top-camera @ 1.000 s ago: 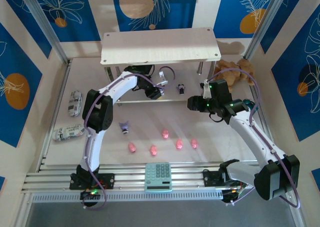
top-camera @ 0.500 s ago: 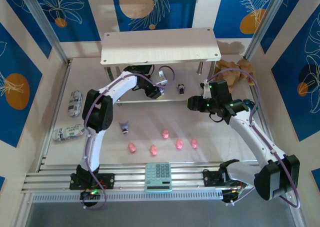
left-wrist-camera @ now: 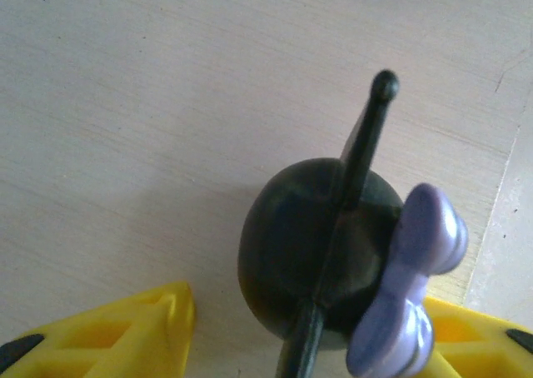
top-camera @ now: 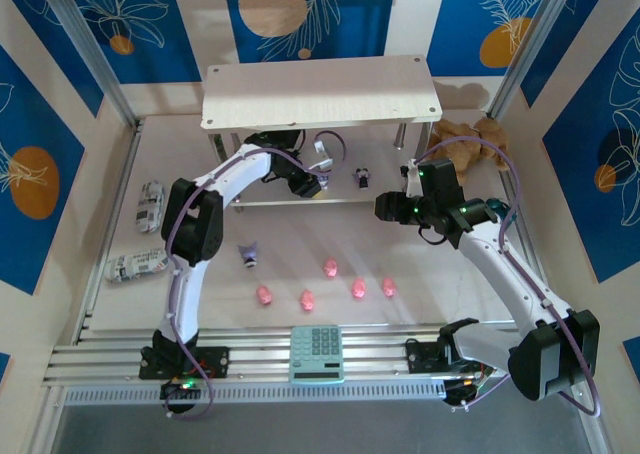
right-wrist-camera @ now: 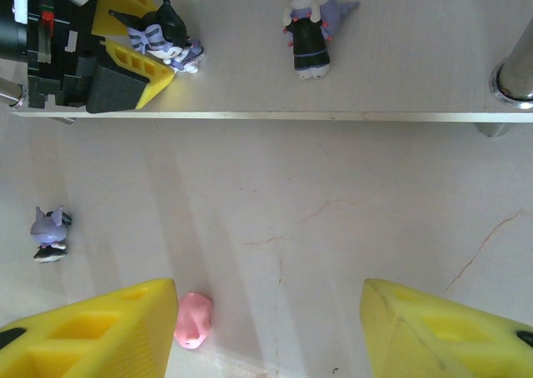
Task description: Place and organize the plastic toys onto the shelf
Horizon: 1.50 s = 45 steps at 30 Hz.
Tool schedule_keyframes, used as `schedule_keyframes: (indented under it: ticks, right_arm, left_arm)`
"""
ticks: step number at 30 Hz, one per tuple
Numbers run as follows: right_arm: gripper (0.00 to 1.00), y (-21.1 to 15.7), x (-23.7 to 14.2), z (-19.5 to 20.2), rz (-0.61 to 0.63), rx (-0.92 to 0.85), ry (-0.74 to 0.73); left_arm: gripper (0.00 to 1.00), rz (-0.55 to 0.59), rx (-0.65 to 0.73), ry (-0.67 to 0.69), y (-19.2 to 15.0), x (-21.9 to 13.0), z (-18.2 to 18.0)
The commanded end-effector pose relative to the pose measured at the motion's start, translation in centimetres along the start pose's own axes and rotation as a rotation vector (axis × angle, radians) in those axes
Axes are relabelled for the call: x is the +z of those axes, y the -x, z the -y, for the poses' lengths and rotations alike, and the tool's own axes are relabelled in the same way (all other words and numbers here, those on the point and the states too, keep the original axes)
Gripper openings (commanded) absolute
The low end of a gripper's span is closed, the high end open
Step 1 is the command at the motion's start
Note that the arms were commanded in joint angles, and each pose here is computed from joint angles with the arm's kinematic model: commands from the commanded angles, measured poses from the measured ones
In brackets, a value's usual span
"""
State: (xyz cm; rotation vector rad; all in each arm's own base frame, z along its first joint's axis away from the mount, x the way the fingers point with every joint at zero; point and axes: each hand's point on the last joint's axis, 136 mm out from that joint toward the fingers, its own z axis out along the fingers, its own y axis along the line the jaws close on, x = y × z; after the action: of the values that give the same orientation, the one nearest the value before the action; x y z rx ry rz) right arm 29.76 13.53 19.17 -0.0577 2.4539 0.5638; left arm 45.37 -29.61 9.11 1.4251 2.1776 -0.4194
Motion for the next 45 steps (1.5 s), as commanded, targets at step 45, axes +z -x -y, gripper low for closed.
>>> schedule_keyframes:
  ticks: [45]
  right_arm:
    - [0.61, -4.9, 0.4, -5.6, -0.155, -0.118, 0.079]
  left_arm:
    - [0.55, 0.217, -0.526, 0.284, -5.1, -16.9, 7.6]
